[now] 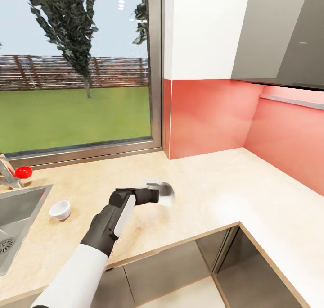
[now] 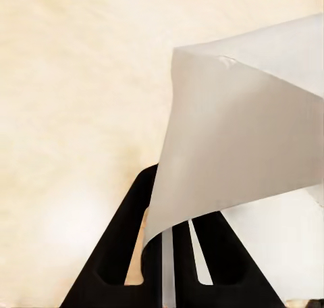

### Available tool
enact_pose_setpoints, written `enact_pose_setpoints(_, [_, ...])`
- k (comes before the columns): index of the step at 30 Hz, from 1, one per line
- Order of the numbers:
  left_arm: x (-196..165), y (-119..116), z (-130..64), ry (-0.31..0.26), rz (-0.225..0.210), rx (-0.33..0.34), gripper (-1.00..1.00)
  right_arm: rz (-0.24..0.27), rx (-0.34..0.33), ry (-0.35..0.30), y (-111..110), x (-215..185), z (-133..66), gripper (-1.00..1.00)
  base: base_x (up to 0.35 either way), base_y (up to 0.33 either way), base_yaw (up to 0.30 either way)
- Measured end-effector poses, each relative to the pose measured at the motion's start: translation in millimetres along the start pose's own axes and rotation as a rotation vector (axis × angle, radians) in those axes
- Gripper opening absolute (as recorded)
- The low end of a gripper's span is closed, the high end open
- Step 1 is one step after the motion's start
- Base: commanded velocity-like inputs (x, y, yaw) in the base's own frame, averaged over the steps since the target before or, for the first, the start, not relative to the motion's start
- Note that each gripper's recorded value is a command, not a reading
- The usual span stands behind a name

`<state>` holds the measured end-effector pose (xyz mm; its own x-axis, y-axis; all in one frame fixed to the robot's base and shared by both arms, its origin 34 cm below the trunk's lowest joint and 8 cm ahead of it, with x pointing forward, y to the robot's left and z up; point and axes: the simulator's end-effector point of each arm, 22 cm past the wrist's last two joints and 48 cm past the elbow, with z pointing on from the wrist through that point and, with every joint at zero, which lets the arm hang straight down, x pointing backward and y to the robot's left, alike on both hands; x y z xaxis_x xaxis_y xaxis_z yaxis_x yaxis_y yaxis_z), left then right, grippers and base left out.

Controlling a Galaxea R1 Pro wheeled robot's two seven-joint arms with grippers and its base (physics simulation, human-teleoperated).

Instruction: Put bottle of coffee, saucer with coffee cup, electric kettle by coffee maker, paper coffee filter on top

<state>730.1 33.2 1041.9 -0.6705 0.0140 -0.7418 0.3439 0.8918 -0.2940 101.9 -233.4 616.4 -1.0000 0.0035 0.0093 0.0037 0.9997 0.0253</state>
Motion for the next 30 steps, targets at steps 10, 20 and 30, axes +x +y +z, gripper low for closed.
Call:
enact_pose_setpoints(10, [-1.1, 13.2, -12.2, 0.011, 0.016, -0.021, -1.0, 0.004, -0.002, -0.001, 1.2, -0.5, 0.1, 1.0, -0.091, 0.0, 0.0])
enact_pose_setpoints(20, [-5.2, 9.9, -14.5, -0.001, 0.025, -0.019, -1.0, 0.004, 0.0, -0.075, 0.1, -17.7, -0.5, 1.0, -0.333, 0.0, 0.193])
enact_pose_setpoints(30, [-9.3, 9.3, -18.9, -0.012, 0.029, -0.022, -1.0, 0.004, 0.0, -0.085, -0.1, -21.4, -0.7, 1.0, -0.336, 0.041, 0.22])
